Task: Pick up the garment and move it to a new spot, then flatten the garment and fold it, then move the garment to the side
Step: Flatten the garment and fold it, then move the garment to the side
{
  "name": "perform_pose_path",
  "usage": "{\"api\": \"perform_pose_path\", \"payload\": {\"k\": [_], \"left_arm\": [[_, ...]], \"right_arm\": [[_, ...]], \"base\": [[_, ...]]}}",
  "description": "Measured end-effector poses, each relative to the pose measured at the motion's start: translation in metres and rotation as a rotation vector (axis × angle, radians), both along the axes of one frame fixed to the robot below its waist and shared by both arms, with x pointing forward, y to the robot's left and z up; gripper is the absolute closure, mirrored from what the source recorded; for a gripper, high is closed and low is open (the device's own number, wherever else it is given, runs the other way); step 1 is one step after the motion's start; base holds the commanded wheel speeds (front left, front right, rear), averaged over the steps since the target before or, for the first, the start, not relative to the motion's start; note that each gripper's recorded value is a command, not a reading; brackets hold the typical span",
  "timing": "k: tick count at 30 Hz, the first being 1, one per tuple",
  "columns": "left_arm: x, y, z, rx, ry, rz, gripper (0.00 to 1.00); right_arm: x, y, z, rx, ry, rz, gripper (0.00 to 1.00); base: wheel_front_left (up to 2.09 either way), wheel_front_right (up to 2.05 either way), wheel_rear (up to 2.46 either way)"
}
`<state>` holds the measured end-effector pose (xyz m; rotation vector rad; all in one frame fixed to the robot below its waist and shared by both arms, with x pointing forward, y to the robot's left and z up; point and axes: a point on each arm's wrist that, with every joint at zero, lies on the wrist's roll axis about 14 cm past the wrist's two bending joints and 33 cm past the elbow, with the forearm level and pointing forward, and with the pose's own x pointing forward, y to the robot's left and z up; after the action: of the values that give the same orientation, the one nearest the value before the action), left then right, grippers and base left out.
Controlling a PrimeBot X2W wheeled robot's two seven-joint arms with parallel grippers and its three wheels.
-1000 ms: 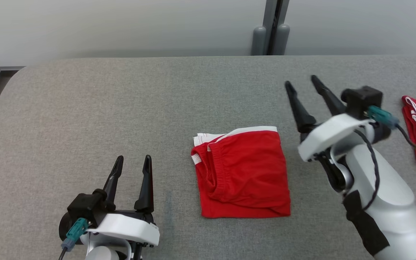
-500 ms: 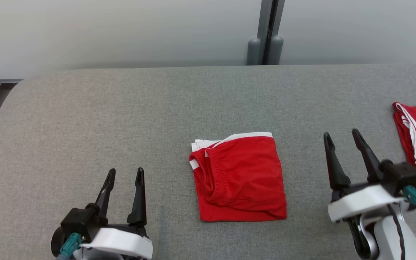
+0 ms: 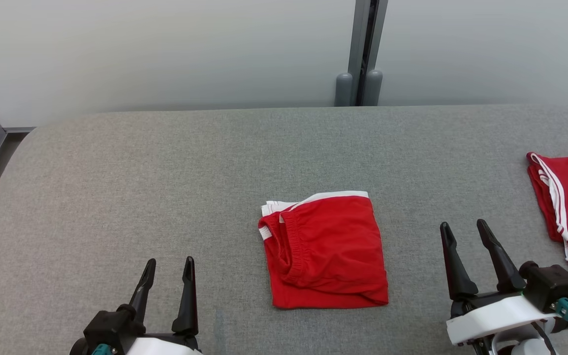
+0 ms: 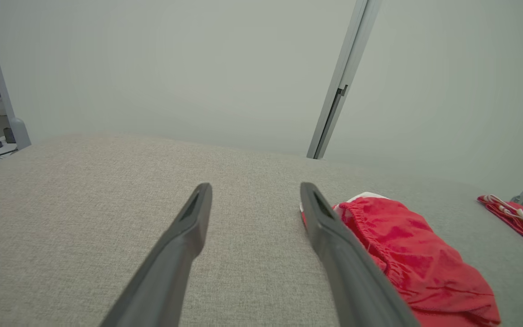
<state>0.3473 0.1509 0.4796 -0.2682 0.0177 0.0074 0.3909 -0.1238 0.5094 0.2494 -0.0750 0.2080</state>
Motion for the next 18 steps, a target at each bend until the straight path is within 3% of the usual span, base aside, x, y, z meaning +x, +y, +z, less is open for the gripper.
{"api": "perform_pose_path", "payload": {"k": [18], "left_arm": [[-0.0028, 0.0024, 0.0006, 0.001, -0.001, 0.012, 0.00]], "right_arm": [[0.0031, -0.0030, 0.0024, 0.008, -0.002, -0.010, 0.00]], "base": [[0.00, 0.00, 0.00]]}}
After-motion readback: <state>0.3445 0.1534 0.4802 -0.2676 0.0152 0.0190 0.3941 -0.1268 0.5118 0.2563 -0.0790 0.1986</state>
